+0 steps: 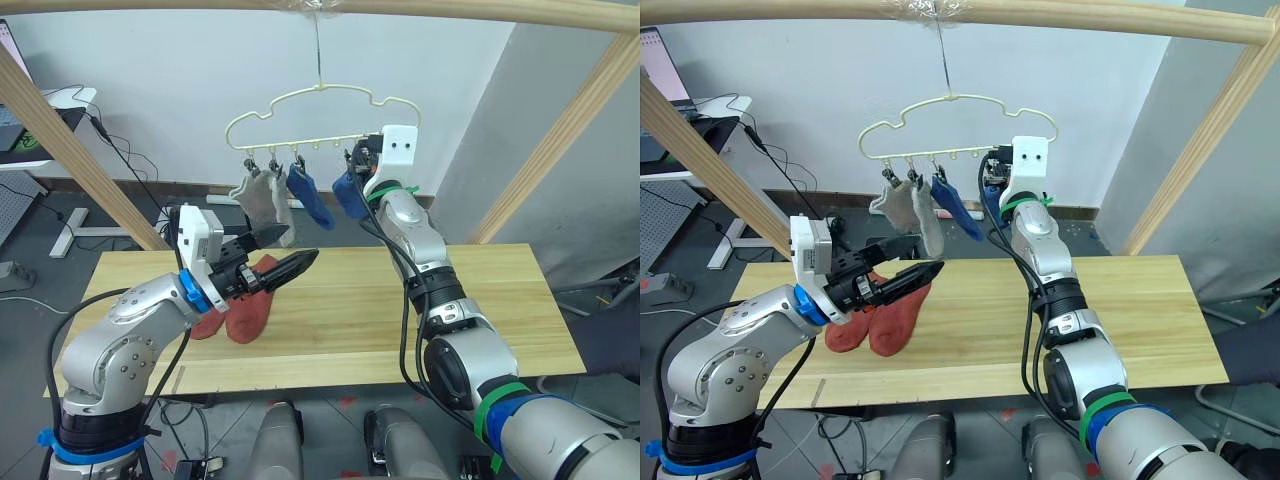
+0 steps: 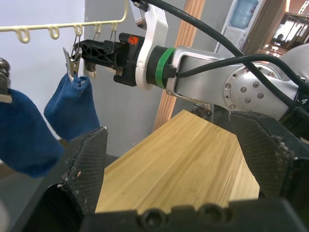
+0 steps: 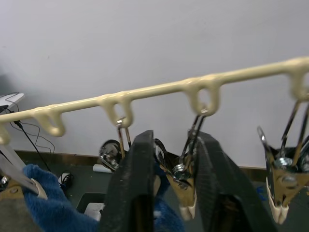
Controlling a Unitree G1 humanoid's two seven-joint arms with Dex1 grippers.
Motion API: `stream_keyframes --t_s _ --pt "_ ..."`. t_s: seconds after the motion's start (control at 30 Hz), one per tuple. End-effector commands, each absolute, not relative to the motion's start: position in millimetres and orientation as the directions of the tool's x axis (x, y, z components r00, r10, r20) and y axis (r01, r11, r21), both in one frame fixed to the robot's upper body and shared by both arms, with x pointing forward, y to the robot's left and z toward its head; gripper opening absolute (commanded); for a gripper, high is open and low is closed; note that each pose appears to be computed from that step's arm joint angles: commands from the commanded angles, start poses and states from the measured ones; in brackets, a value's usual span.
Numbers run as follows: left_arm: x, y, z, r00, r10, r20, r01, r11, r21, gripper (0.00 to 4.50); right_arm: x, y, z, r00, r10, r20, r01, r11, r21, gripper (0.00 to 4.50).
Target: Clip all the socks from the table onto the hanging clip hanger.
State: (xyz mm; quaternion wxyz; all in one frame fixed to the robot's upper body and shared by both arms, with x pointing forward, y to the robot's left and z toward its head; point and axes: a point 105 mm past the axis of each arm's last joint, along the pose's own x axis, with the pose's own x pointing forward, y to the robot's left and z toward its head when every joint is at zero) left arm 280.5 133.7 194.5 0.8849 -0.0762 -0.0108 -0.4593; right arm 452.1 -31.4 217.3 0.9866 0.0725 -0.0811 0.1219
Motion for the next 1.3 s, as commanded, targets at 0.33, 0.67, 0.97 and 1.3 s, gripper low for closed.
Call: stream_keyframes --t_s 0.33,0.67,0.97,1.3 --pt "280.3 131.8 200.5 0.591 -0.800 0.108 0.807 0.585 -0.081 4.50 451.5 -34.3 236.8 0.942 0.245 0.228 -0.277 0.953 0.123 0.02" --pt "352.0 196.4 97.9 0.883 -0.433 -0.182 0.452 0.889 0.078 4.50 432.5 -49.1 219.0 0.894 0.426 0.138 -0.433 0.901 0.024 0.02" --pt "384.4 203.7 37.5 0.870 -0.328 -0.369 0.382 0.921 0.082 4.50 418.4 -63.0 213.3 0.902 0.422 0.090 -0.425 0.905 0.023 0.02" --pt "373.7 211.5 -8.3 0.798 -0.300 -0.522 0.373 0.927 0.037 3.60 411.3 -69.0 214.4 0.914 0.398 0.076 -0.402 0.915 0.031 0.00"
